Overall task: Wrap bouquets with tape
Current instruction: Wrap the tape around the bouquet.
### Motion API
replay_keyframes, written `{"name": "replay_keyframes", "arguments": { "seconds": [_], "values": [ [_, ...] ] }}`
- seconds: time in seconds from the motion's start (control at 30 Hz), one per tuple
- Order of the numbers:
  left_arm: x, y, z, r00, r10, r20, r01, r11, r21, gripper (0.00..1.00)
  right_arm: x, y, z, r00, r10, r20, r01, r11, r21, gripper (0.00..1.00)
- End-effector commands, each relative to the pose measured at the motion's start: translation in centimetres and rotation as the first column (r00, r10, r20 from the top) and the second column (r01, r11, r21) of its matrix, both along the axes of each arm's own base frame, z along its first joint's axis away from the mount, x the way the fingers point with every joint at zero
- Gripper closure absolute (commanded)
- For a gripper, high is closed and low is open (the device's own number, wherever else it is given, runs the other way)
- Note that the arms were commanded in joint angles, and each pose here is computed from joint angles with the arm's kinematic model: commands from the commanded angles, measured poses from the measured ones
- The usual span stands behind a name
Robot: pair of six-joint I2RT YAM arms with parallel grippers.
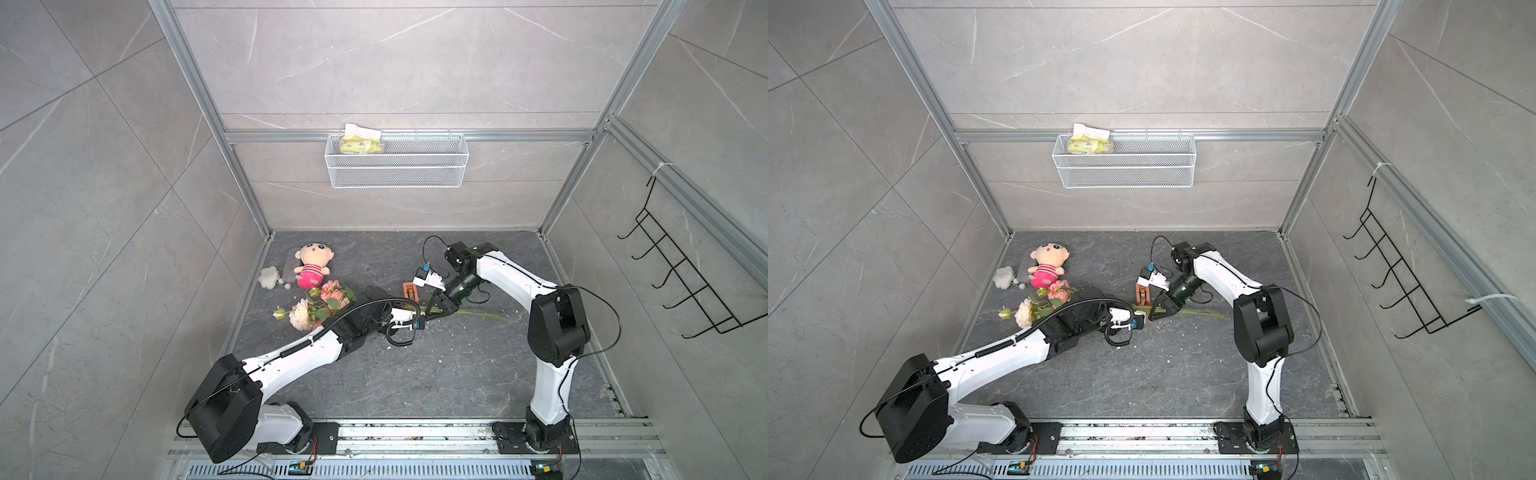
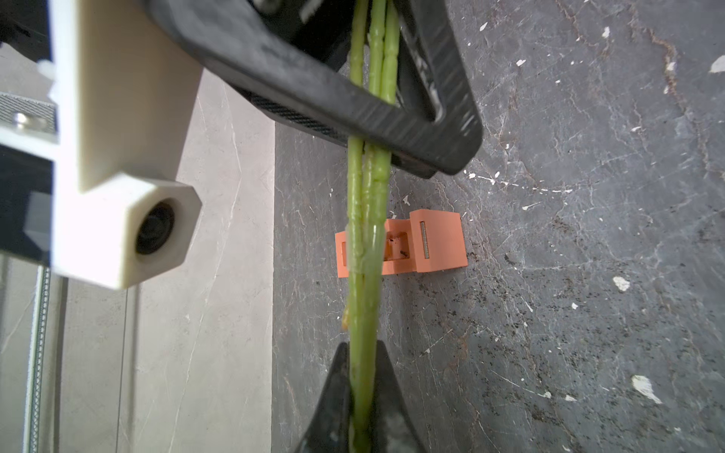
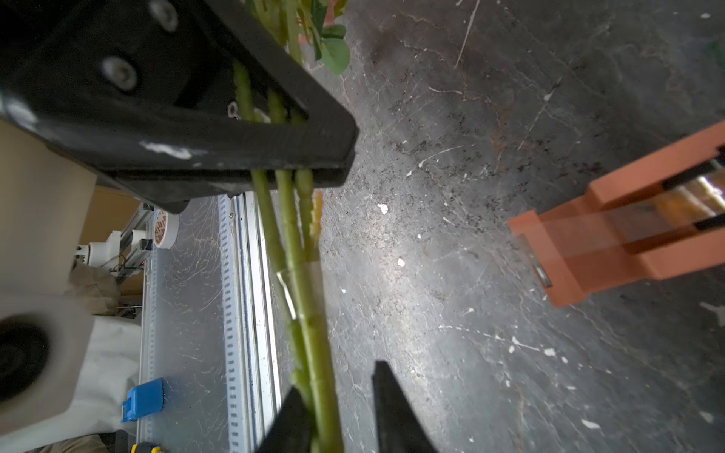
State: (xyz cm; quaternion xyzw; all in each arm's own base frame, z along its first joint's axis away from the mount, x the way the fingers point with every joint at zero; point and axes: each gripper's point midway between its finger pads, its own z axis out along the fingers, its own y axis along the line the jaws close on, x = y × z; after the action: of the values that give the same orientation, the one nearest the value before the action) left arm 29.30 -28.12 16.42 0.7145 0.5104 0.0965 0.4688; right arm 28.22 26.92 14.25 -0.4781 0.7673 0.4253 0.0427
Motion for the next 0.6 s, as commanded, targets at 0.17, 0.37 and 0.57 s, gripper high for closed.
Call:
{"name": "replay_keyframes", "arguments": {
  "seconds": [0.17,0.37,0.57],
  "values": [
    [-0.7,-0.5,3.1,0.999,-0.014,0.034,0.018,0.993,-0.117,0.76,2.2,0.5,1.2,0.947,-0.027,0.321,0.025,1.000,0.011,1.00],
    [-3.4,0.1,5.3,0.998,-0.063,-0.014,0.058,0.970,-0.234,0.62,2.2,1.2,2.9,0.840,0.015,0.542,-0.057,0.997,0.059,1.00],
    [-5.2,2.2,6.6,0.968,-0.134,-0.211,0.050,0.930,-0.364,0.50,2.2,2.0,3.7,0.611,0.020,0.792,-0.126,0.989,0.073,1.00]
  ]
}}
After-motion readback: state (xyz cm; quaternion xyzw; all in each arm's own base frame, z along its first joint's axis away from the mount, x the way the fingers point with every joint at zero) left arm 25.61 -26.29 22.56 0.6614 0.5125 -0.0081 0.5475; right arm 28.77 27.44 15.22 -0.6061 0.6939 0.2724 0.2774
